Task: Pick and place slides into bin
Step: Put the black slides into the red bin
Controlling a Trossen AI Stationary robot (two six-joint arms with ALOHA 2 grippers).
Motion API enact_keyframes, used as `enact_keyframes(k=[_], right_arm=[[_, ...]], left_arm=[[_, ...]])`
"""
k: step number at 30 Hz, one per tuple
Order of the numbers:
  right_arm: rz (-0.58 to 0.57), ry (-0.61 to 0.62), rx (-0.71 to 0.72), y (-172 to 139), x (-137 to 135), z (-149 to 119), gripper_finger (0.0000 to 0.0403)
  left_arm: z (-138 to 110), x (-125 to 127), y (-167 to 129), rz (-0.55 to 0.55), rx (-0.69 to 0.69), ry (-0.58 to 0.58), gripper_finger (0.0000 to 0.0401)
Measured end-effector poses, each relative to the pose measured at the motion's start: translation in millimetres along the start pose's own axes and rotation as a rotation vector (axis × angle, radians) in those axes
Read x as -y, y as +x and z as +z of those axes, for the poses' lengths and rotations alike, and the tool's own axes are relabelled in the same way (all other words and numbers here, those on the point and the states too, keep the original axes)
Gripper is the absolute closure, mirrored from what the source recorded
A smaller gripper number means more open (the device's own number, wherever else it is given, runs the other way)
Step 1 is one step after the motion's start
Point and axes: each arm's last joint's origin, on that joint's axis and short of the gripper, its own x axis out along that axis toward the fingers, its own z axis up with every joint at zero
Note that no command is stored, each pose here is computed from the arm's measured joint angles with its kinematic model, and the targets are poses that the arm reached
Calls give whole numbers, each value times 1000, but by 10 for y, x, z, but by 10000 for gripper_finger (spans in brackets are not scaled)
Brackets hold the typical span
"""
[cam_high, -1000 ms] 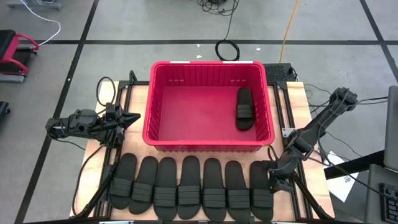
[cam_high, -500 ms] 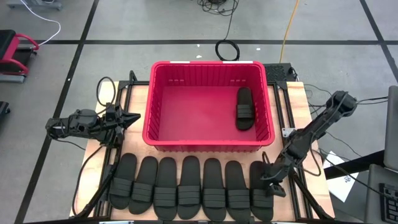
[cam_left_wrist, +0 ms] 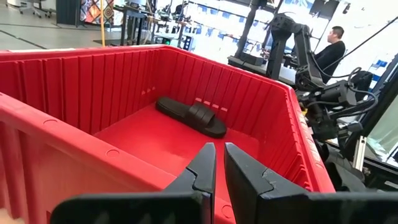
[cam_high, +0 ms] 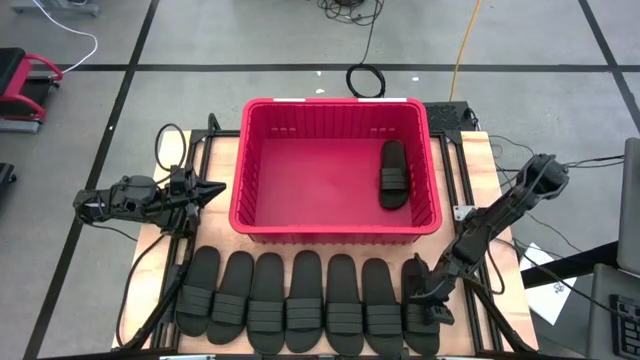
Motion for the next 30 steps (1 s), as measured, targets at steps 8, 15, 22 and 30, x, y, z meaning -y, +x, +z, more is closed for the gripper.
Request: enact_keyframes(k=[8,15,22,30], right_arm=[[99,16,-54,-29,-77,-1,381],[242,13,-37,-226,-273,-5,395],[346,-94,57,-643,-782,101,398],[113,-197,121,-1448,-1263,276,399]], left_arm=[[-22,-7,0,7,-22,10,370],[-23,-8,0,7,-23,17,370],[-42,-13,-1,10,-42,21,370],[-47,-15,-1,11,-47,48,370]])
